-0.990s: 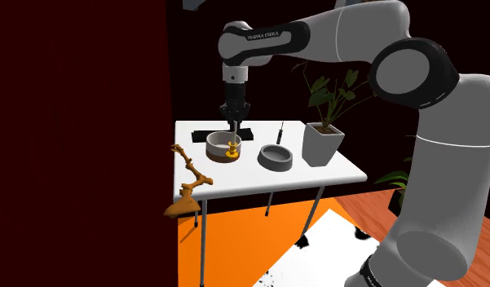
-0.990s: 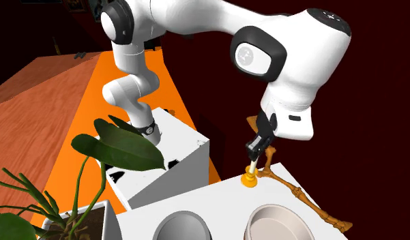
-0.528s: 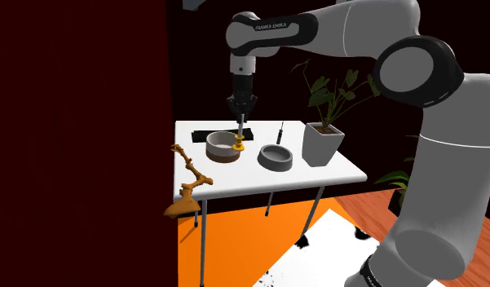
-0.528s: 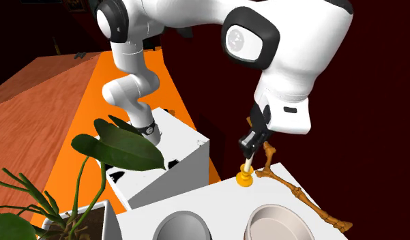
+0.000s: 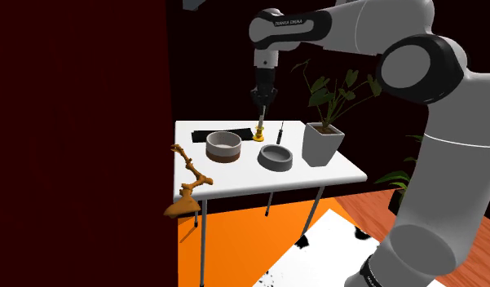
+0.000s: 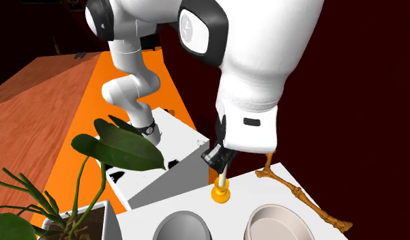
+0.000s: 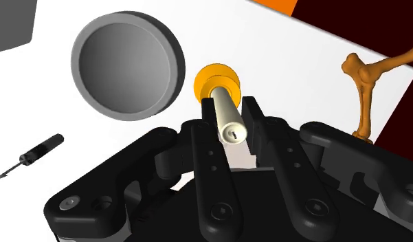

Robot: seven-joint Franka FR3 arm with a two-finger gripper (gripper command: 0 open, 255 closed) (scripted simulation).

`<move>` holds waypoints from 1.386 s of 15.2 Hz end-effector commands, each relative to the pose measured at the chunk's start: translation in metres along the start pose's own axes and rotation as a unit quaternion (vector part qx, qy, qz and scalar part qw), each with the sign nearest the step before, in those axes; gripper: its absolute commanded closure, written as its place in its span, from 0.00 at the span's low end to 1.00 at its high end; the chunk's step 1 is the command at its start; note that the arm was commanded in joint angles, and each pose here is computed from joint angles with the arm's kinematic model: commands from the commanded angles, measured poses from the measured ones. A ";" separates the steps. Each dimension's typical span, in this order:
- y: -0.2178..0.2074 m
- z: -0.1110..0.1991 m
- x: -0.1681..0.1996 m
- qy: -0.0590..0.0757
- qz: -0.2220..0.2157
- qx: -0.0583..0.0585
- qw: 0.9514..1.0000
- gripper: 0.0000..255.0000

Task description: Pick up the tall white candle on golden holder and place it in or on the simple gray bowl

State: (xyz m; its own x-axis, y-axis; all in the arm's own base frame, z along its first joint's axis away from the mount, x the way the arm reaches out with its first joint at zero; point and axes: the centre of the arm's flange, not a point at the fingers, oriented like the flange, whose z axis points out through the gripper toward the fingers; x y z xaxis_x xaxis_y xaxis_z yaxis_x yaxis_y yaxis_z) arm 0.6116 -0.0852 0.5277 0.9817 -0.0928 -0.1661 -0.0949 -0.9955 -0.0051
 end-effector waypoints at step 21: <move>0.130 0.037 -0.008 0.000 -0.001 0.000 1.000 1.00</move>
State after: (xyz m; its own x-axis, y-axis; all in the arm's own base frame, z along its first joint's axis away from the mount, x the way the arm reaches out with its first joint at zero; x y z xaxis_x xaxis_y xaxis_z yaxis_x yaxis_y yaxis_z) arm 0.5861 -0.2143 0.4962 0.9817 -0.0914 -0.1671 -0.0936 -0.9956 -0.0054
